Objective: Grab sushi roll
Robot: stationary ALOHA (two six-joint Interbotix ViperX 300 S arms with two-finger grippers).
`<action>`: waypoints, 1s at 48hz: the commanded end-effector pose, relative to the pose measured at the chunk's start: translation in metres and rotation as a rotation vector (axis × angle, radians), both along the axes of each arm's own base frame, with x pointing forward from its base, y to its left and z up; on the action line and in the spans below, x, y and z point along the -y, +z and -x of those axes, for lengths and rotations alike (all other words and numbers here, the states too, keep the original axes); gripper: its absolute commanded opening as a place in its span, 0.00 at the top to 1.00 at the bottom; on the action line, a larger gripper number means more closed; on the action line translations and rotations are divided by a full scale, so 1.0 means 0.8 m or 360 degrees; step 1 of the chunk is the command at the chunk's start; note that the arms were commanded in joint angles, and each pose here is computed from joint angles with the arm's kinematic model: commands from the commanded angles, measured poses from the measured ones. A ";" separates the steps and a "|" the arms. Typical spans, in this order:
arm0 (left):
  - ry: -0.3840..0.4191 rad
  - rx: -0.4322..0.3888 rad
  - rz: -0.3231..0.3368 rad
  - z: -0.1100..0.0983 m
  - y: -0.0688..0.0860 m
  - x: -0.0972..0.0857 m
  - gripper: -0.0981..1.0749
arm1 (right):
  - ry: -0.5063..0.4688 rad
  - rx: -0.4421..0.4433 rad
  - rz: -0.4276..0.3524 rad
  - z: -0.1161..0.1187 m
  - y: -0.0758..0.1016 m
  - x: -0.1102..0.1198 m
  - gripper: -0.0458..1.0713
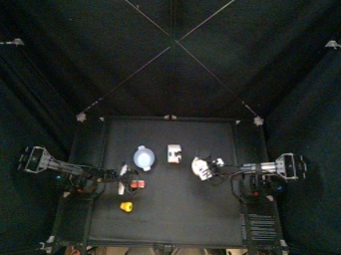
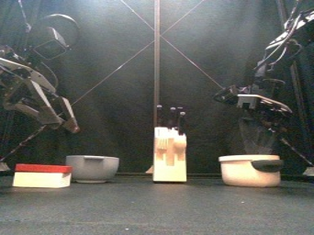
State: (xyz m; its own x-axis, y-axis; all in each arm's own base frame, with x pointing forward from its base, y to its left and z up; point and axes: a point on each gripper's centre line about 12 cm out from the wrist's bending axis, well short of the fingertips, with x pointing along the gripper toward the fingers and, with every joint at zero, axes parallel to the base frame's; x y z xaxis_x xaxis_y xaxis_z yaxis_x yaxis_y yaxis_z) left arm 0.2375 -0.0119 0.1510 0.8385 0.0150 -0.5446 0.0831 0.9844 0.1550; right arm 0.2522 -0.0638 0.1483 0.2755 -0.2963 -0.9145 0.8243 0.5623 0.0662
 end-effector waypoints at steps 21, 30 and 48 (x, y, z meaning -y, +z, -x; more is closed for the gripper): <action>0.0000 0.0030 -0.0006 -0.004 0.005 0.000 0.08 | -0.0024 0.0034 0.0011 -0.016 -0.001 0.015 0.20; -0.0002 0.0031 -0.0007 -0.004 0.005 0.000 0.08 | -0.0037 0.0043 0.0000 -0.018 -0.008 0.020 0.20; -0.0001 0.0033 -0.0008 -0.004 0.005 0.000 0.08 | -0.0056 -0.0012 -0.0010 -0.018 -0.024 0.028 0.21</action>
State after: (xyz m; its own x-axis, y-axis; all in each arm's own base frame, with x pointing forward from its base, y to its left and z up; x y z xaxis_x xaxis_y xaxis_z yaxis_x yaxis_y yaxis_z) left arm 0.2372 -0.0121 0.1506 0.8385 0.0144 -0.5447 0.0842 0.9842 0.1555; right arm 0.2622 -0.0821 0.1228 0.2376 -0.2909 -0.9268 0.8425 0.5366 0.0475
